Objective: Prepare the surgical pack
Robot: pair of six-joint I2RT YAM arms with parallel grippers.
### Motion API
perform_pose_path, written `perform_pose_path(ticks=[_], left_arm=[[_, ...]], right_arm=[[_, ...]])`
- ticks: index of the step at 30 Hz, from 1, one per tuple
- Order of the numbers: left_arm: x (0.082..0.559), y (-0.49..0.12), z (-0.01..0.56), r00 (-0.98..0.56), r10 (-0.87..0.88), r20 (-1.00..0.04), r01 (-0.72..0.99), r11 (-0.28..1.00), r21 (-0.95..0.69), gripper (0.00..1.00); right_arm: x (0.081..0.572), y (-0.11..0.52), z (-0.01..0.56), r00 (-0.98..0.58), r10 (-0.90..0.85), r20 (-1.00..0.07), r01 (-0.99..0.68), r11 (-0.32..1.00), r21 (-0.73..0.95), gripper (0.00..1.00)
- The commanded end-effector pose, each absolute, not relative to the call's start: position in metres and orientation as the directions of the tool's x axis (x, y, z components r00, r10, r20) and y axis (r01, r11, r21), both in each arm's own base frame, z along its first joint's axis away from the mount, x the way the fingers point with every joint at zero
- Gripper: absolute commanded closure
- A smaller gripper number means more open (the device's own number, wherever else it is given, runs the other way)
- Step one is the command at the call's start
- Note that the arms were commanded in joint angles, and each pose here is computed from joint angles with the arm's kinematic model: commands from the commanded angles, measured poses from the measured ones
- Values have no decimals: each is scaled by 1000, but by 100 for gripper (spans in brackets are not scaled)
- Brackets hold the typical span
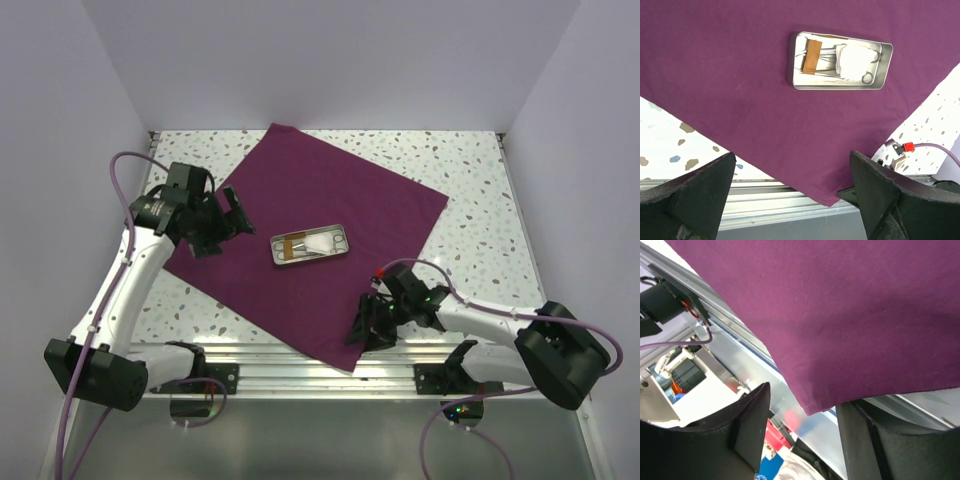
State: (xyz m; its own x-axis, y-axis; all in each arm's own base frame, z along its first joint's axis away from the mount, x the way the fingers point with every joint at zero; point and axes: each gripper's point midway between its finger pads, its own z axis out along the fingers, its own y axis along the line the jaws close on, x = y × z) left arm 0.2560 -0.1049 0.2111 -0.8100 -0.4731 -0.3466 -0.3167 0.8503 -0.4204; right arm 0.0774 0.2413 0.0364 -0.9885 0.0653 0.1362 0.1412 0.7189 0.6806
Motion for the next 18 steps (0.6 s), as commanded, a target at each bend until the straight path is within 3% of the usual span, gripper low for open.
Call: perform_pose_path(ticks=[1,4,11,14,18], left_arm=[[262,-105,222,-800,-473,-369,-301,849,-434,0],[263,-107,221,-804,-469,-366,-296,849,-438,0],[268,-103,228,-799,-456,-392,-285,861,-421,0],[272,-102,236,-793,-451,-410,-276,866,-417,0],[277,-101,239,-794,-440,-420,-269,873,-406,0]], right_arm=[[74,252,45,-987,43,153,141,682,718,43],[72,259,51,-988,15,153,122,679,724,50],[76,268,62,-990,-10,140,95,681,726,87],[85,279,75,-991,-10,130,91,665,741,98],[110,291,99,-998,-45,53,9,675,737,100]])
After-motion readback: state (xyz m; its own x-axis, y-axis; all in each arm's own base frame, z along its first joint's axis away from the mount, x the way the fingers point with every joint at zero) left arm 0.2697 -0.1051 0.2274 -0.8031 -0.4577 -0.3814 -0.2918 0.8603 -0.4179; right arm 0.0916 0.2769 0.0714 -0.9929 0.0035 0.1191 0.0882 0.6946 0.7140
